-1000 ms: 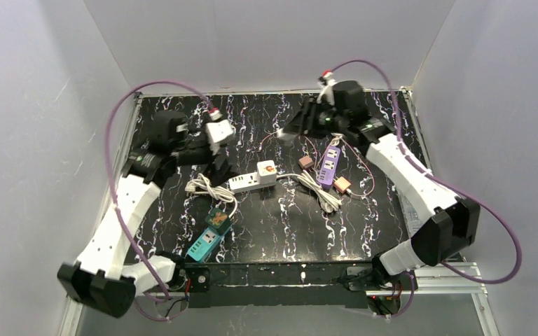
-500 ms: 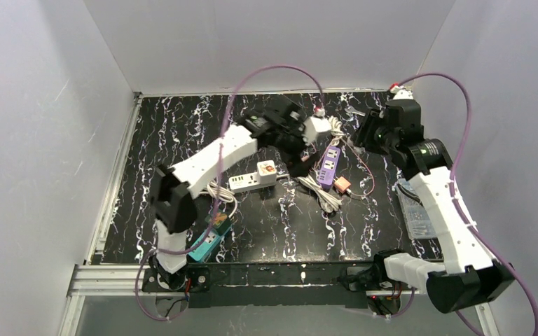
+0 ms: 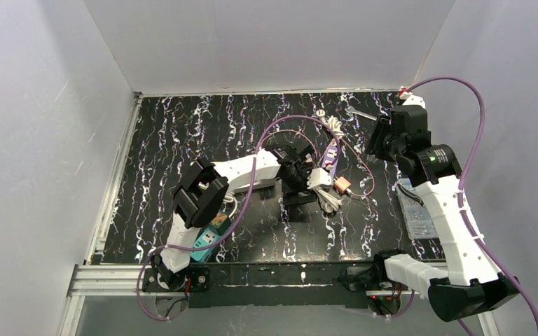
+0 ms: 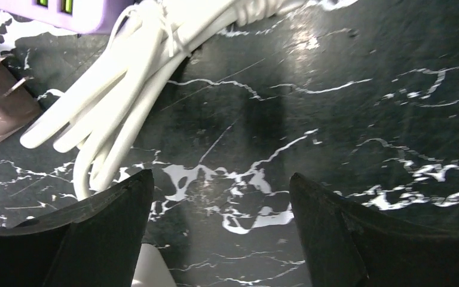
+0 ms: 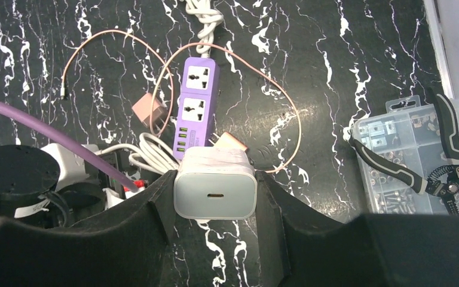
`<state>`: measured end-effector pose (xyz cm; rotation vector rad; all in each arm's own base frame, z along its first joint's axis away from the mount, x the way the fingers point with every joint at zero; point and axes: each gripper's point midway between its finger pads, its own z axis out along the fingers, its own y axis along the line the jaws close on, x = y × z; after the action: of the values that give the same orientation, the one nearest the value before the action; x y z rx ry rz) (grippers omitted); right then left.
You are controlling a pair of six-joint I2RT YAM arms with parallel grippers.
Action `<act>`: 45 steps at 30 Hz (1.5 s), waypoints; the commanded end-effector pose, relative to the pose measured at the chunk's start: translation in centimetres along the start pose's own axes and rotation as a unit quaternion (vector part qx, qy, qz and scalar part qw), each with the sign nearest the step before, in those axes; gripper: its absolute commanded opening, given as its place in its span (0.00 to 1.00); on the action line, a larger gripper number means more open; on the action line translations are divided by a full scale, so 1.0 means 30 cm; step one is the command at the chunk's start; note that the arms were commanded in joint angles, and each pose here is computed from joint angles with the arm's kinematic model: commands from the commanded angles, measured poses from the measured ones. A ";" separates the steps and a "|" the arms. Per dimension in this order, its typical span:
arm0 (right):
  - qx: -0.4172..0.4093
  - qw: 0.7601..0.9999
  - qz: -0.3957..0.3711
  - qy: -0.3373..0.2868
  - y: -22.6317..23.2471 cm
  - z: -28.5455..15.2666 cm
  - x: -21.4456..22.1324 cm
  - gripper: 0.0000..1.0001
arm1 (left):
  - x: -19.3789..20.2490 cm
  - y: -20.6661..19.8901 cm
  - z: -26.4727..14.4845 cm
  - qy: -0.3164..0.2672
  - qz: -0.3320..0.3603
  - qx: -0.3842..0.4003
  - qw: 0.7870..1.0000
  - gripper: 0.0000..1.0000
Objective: Insert the plug
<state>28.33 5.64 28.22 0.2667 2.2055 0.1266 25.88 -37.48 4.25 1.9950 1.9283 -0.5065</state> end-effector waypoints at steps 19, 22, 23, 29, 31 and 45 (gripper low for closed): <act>-0.023 0.999 0.010 -0.021 0.035 -0.032 -0.065 0.19 | -0.201 0.069 -0.169 -0.131 0.168 -0.086 0.973 0.30; -0.023 0.999 0.010 -0.023 0.037 -0.034 -0.074 0.18 | -0.242 0.040 -0.171 -0.149 0.177 -0.072 0.970 0.36; -0.023 0.999 0.009 -0.024 0.037 -0.036 -0.077 0.18 | -0.253 0.036 -0.165 -0.151 0.182 -0.067 0.969 0.38; -0.016 1.000 0.006 -0.022 0.026 -0.041 -0.073 0.18 | -0.274 0.049 -0.105 -0.148 0.218 -0.060 0.963 0.51; -0.015 1.000 0.005 -0.021 0.025 -0.040 -0.072 0.18 | -0.256 0.046 -0.081 -0.137 0.231 -0.048 0.962 0.52; -0.026 0.999 0.008 -0.020 0.047 -0.036 -0.087 0.18 | -0.033 0.179 -0.050 -0.059 0.260 -0.095 0.959 0.00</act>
<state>28.67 6.34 29.29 0.2546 2.2137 0.1639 28.33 -40.20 4.12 2.2160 1.2446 -0.3980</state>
